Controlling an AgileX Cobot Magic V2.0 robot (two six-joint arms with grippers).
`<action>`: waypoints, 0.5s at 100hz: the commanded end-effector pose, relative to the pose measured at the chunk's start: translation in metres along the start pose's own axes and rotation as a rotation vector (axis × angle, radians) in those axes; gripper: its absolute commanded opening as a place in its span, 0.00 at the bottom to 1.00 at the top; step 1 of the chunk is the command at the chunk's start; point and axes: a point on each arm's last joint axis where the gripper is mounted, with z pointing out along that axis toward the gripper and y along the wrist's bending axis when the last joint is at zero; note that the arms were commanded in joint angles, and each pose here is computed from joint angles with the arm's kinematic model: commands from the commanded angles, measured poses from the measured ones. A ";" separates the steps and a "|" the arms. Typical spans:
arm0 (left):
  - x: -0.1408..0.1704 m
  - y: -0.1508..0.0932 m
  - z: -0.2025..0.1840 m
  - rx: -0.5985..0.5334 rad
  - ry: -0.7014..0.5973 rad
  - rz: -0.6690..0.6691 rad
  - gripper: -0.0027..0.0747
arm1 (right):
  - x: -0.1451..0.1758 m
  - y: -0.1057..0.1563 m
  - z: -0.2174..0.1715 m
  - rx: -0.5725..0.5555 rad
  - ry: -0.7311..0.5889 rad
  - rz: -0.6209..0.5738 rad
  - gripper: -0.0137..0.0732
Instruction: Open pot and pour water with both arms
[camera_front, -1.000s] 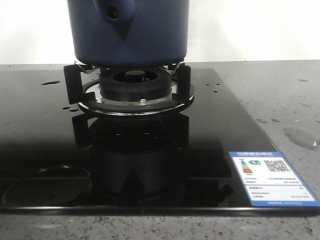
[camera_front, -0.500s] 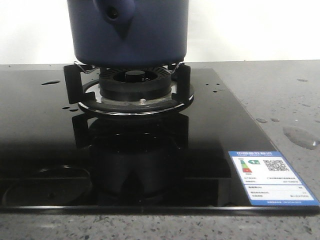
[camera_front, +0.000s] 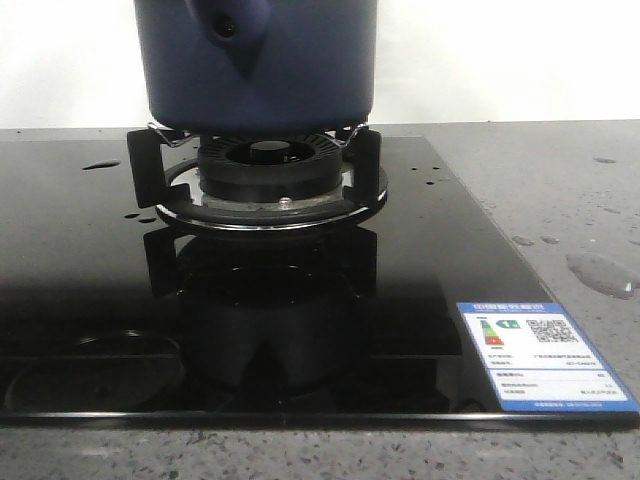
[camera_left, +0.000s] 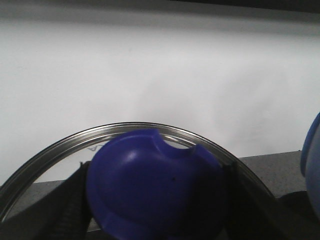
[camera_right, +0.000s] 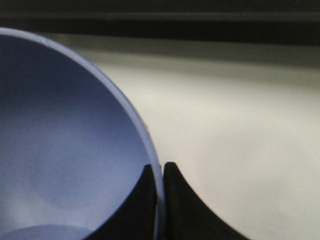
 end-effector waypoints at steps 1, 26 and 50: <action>-0.024 -0.002 -0.016 -0.030 -0.115 -0.018 0.55 | -0.047 -0.009 -0.013 0.075 -0.258 -0.007 0.10; -0.024 -0.002 -0.016 -0.031 -0.117 -0.018 0.55 | -0.060 -0.011 -0.018 0.107 -0.402 -0.056 0.10; -0.024 -0.002 -0.016 -0.031 -0.117 -0.018 0.55 | -0.063 -0.011 -0.019 0.111 -0.435 -0.070 0.10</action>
